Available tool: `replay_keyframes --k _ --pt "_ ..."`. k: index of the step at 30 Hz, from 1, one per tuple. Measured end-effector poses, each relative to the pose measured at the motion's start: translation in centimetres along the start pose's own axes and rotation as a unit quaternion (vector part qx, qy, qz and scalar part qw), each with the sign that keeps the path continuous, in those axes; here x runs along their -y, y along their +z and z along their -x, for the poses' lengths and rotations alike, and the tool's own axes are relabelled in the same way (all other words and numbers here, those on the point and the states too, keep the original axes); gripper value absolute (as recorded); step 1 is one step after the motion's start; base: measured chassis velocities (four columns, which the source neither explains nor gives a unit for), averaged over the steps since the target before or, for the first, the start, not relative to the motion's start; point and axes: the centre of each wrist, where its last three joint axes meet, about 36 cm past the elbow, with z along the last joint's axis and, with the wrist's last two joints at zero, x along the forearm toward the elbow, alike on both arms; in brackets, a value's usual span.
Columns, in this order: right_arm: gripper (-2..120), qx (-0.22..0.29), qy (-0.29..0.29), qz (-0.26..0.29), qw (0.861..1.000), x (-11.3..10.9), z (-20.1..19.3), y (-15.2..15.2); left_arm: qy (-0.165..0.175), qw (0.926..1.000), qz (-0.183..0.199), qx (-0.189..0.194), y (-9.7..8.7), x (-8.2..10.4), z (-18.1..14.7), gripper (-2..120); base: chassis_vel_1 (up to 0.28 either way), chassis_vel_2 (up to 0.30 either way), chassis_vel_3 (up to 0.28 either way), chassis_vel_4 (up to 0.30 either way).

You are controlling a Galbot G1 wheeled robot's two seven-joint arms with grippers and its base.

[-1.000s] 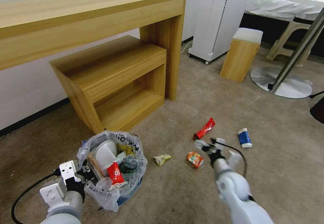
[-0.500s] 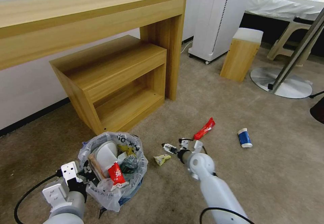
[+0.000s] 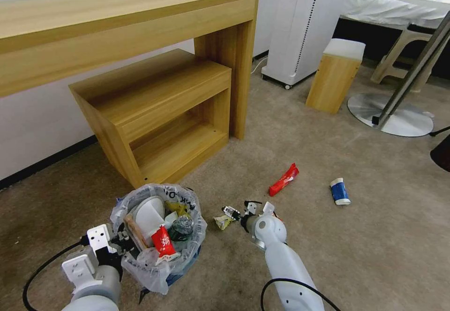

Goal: Pick up the trash bin and place the garbage on the floor into it.

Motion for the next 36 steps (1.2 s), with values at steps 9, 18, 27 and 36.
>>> replay_keyframes --k 9,18,27,36 --pt "100 0.006 -0.001 -0.018 1.000 -0.4 -0.2 0.1 0.000 1.0000 0.005 0.001 -0.1 -0.2 -0.2 0 0.000 0.000 0.000 0.000" --pt "100 -0.006 -0.002 -0.156 0.988 -1.3 0.3 1.9 -0.001 1.0000 0.006 0.000 0.0 -0.3 -0.3 0 0.000 0.000 0.000 0.000" --pt "100 -0.031 -0.003 -0.296 0.955 0.2 0.8 0.1 -0.004 1.0000 0.003 -0.001 0.2 -0.3 -0.2 0 0.000 0.000 0.000 0.000" --pt "100 -0.034 -0.007 -0.297 0.954 -1.0 2.8 -0.1 -0.006 1.0000 0.001 0.001 0.2 -0.3 0.2 0 0.000 0.000 0.000 0.000"
